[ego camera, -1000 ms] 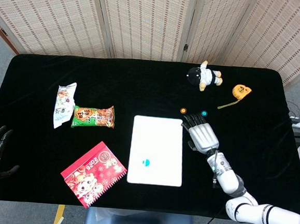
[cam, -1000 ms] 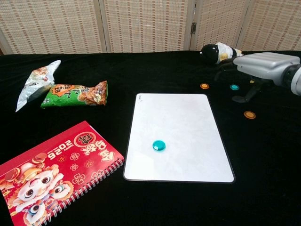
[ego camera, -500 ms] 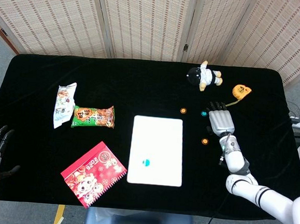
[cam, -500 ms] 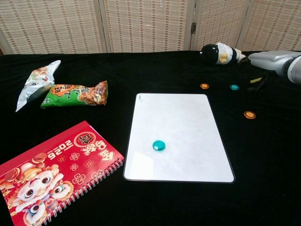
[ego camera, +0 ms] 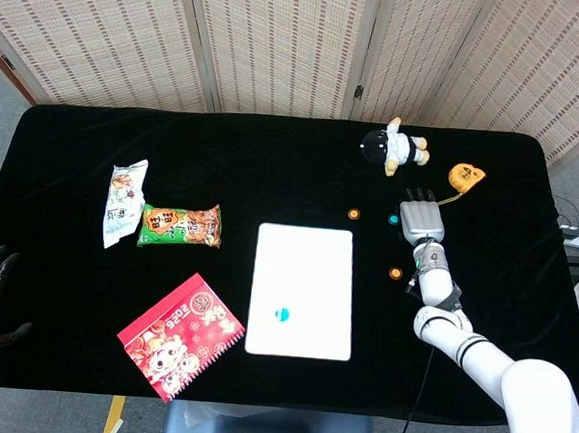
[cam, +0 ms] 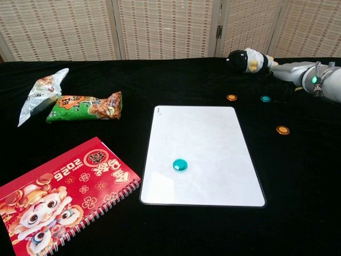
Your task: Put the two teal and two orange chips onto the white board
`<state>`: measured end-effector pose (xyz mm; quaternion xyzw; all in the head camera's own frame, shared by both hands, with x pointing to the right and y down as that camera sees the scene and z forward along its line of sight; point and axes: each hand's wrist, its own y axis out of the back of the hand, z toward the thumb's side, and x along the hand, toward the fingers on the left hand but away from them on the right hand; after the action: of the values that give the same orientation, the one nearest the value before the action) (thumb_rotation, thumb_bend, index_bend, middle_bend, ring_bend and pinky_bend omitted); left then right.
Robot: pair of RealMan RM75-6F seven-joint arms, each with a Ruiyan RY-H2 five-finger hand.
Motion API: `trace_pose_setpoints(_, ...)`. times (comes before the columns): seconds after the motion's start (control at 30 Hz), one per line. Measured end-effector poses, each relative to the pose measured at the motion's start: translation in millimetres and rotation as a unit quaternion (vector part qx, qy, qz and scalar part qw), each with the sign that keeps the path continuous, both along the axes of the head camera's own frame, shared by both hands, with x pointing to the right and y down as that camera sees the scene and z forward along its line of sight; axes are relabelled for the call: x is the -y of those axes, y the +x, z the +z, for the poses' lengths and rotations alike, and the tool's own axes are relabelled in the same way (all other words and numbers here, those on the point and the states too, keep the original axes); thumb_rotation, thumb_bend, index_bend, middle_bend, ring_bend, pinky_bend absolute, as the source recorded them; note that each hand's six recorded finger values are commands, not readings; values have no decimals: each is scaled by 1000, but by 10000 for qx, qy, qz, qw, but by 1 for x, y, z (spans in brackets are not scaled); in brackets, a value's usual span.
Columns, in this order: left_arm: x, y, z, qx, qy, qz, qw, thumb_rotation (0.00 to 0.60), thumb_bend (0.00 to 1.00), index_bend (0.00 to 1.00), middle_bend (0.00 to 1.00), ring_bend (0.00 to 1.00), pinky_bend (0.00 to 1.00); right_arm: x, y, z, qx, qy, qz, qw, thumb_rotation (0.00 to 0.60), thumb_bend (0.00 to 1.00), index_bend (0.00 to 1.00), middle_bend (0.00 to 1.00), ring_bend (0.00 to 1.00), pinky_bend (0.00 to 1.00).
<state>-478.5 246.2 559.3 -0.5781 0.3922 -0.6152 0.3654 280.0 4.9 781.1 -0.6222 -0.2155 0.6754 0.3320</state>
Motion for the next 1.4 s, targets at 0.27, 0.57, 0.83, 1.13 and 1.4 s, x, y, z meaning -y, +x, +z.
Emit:
trace_pose_setpoints(0.27,-1,0,1,29,-47,-33,10000,600,98,0,0,0,0,10,-8,10,-130,-33,16,9999,600,292,336,78,15,0)
trace_pose_setpoints(0.57,0,0,2,37,-64,-37,10000,600,98,0,0,0,0,11,-10,17,-231,-51,27,9997,600,292,398,99,20,0)
trace_pose_setpoints(0.83,0,-1,3,34,-74,-49,10000,600,98,0,0,0,0,12,-13,19,-280,-29,-16,9996,600,292,411,105,26,0)
trace_pose_setpoints(1.13,0,-2,5,17,-88,-58,9999,600,99,0,0,0,0,11,-17,21,-332,-21,-90,9994,600,291,461,132,38,0)
trace_pose_setpoints(1.4,2,-2,5,-5,-61,-41,10000,600,99,0,0,0,0,14,-19,16,-263,85,-192,9994,600,291,471,140,43,0)
